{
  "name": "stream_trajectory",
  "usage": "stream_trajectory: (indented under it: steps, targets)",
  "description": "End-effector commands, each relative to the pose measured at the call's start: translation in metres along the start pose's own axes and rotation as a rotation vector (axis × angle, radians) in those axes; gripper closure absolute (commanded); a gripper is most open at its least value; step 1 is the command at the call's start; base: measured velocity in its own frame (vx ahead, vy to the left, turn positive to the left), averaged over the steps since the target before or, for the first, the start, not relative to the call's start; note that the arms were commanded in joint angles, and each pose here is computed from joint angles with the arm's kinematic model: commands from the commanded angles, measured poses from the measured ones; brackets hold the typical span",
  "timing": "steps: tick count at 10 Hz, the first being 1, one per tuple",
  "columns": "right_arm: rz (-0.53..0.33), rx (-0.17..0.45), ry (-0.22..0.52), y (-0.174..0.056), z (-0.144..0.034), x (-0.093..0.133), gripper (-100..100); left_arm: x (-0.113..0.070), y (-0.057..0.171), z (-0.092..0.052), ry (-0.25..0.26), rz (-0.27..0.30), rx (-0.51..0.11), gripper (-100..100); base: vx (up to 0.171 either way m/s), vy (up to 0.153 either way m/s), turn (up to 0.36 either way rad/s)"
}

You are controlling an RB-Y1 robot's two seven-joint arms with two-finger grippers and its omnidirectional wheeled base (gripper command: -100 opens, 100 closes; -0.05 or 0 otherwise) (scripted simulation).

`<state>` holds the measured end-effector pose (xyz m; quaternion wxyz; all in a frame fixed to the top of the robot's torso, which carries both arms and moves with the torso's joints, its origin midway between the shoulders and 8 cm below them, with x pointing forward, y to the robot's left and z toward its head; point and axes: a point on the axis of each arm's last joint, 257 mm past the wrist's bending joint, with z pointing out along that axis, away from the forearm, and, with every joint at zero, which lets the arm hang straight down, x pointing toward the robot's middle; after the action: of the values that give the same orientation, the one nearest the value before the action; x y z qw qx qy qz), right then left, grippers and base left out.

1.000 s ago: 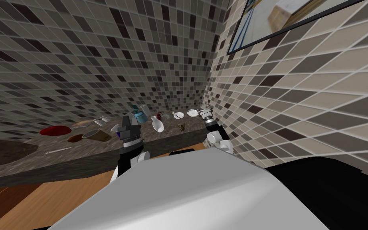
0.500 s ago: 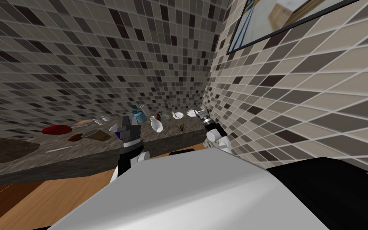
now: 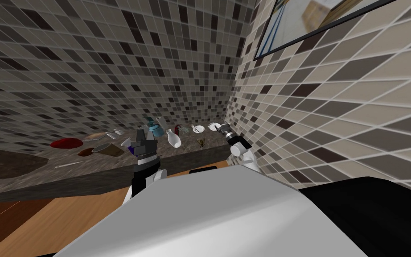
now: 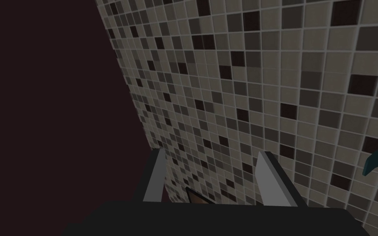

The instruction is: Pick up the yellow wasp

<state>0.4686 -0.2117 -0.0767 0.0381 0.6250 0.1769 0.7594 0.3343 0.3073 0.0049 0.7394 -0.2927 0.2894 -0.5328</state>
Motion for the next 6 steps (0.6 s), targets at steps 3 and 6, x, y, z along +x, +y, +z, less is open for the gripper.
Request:
stream_trajectory:
  steps: [3, 6]
  targets:
    - [0.127, 0.063, -0.075, -0.015, 0.008, -0.022, -100, 0.000, 0.000, 0.000, 0.000, 0.000, 0.000, 0, 0.003, -0.027, 0.029]
    - [0.222, 0.110, -0.136, -0.027, 0.012, -0.038, -100, 0.000, 0.000, 0.000, 0.000, 0.000, 0.000, 0, 0.002, -0.035, 0.029]
